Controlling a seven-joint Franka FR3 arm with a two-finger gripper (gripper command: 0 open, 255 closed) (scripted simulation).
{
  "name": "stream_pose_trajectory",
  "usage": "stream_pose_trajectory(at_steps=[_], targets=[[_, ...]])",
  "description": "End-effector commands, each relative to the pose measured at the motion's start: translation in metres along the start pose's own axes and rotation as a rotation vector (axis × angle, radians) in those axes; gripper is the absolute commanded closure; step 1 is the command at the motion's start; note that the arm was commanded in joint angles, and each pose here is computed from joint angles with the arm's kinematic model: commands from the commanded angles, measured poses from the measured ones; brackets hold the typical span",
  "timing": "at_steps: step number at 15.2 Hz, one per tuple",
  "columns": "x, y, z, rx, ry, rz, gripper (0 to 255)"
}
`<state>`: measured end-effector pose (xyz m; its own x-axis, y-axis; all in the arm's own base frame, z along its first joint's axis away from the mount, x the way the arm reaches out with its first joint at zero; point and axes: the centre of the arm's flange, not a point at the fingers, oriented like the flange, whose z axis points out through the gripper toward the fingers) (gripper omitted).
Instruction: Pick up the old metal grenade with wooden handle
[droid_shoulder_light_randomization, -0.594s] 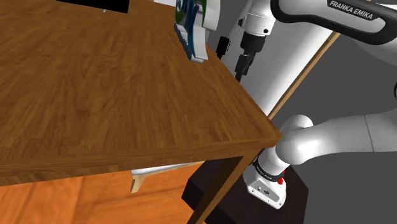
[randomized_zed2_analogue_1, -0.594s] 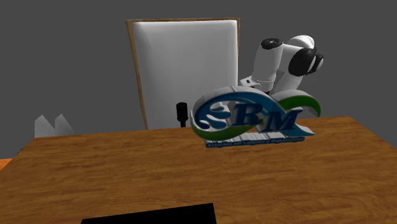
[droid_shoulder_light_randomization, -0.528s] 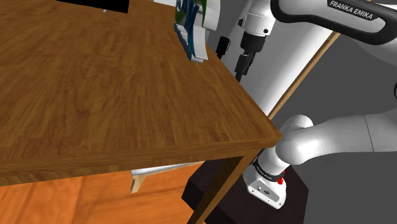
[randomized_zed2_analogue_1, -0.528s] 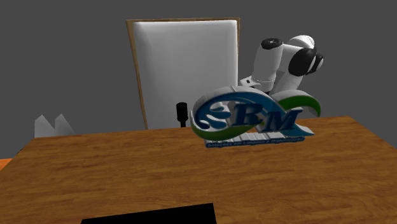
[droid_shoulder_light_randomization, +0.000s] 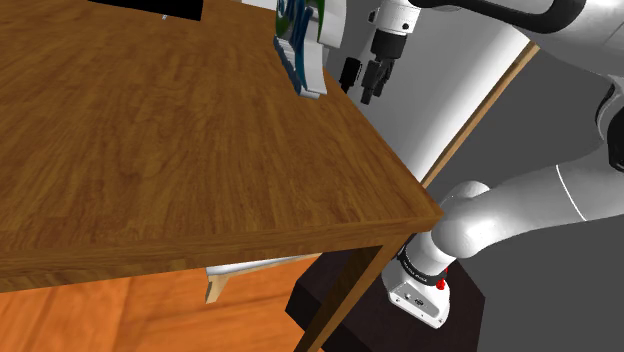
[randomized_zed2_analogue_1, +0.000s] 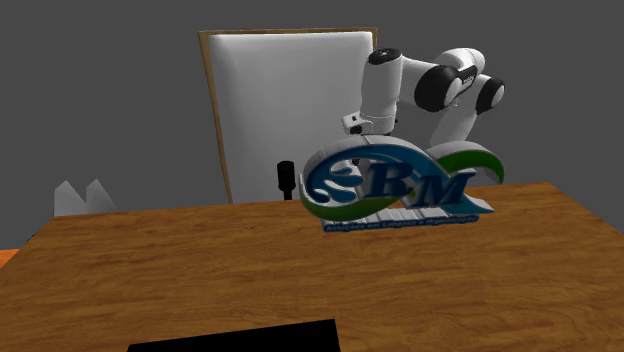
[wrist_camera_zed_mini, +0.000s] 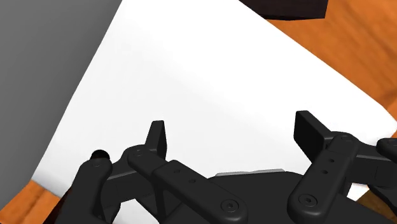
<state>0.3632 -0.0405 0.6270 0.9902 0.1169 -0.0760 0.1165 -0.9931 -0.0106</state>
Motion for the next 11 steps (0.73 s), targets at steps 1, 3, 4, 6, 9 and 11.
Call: stream_pose_trajectory(at_steps=[1,3,4,6,9,11], targets=[[0.016,0.02,-0.006,0.006,0.003,0.008,0],[0.031,0.041,-0.013,0.013,0.006,0.016,0],[0.039,0.052,-0.016,0.016,0.008,0.021,0],[0.053,0.074,-0.023,0.022,0.011,0.029,0],[0.074,0.106,-0.033,0.032,0.016,0.041,0],[0.088,0.128,-0.04,0.038,0.02,0.049,0]])
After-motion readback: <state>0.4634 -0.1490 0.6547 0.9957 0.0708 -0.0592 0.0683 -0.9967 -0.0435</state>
